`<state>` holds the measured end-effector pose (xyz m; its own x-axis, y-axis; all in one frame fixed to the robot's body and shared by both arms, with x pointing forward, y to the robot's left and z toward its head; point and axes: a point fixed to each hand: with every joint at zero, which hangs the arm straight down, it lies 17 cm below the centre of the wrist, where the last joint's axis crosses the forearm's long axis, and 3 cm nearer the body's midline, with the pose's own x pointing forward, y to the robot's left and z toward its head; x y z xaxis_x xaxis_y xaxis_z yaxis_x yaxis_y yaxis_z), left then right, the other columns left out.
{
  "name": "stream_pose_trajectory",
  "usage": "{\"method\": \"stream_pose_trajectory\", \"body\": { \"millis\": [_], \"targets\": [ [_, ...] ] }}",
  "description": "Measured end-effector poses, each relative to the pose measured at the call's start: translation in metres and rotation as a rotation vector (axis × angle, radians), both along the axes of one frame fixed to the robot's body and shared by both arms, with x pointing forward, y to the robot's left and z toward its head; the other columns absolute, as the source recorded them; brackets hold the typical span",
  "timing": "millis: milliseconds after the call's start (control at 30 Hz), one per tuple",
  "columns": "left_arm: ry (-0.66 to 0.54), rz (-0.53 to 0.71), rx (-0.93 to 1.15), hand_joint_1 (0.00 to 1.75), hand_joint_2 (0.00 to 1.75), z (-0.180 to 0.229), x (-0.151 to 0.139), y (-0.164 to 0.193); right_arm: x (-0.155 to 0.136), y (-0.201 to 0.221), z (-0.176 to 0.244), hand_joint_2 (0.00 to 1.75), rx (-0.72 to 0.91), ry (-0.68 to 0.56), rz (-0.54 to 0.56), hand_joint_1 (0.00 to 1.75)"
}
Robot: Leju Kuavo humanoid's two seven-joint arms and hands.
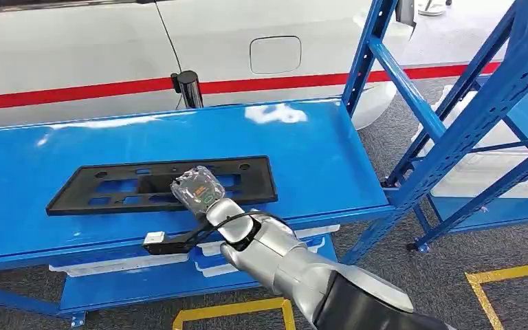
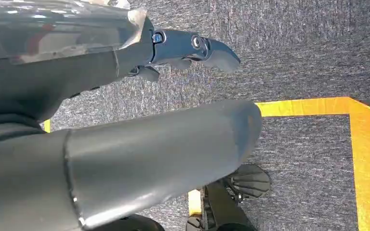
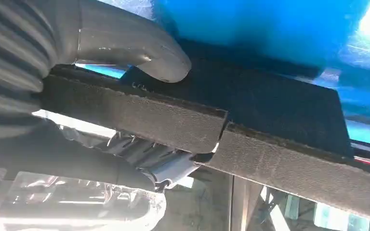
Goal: Take the parts from the cabinet and place them on the table.
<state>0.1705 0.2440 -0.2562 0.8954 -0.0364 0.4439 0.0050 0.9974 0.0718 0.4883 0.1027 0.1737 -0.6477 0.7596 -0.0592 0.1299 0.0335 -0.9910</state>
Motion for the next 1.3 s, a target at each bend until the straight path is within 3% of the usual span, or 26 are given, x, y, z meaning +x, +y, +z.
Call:
{"method": "stream_pose_trajectory", "body": {
  "millis": [100,567,967,1300],
  "targets": [
    [0.000,0.000,0.003,0.00,0.00,0.000,0.000,0.001,-0.001,0.000,0.001,1.75,0.006,-0.010,0.004,1.75],
    [0.000,0.004,0.019,0.00,0.00,0.000,0.000,0.004,0.003,-0.005,0.038,1.75,0.155,-0.102,0.029,1.75],
    [-0.006,-0.013,0.037,0.00,0.00,0.000,0.000,0.005,0.037,-0.046,0.134,1.75,0.353,-0.253,-0.046,1.75],
    [-0.040,0.017,0.034,0.00,0.00,0.001,-0.001,0.008,0.039,-0.081,0.208,1.75,0.674,-0.260,-0.004,1.75]
  ]
}}
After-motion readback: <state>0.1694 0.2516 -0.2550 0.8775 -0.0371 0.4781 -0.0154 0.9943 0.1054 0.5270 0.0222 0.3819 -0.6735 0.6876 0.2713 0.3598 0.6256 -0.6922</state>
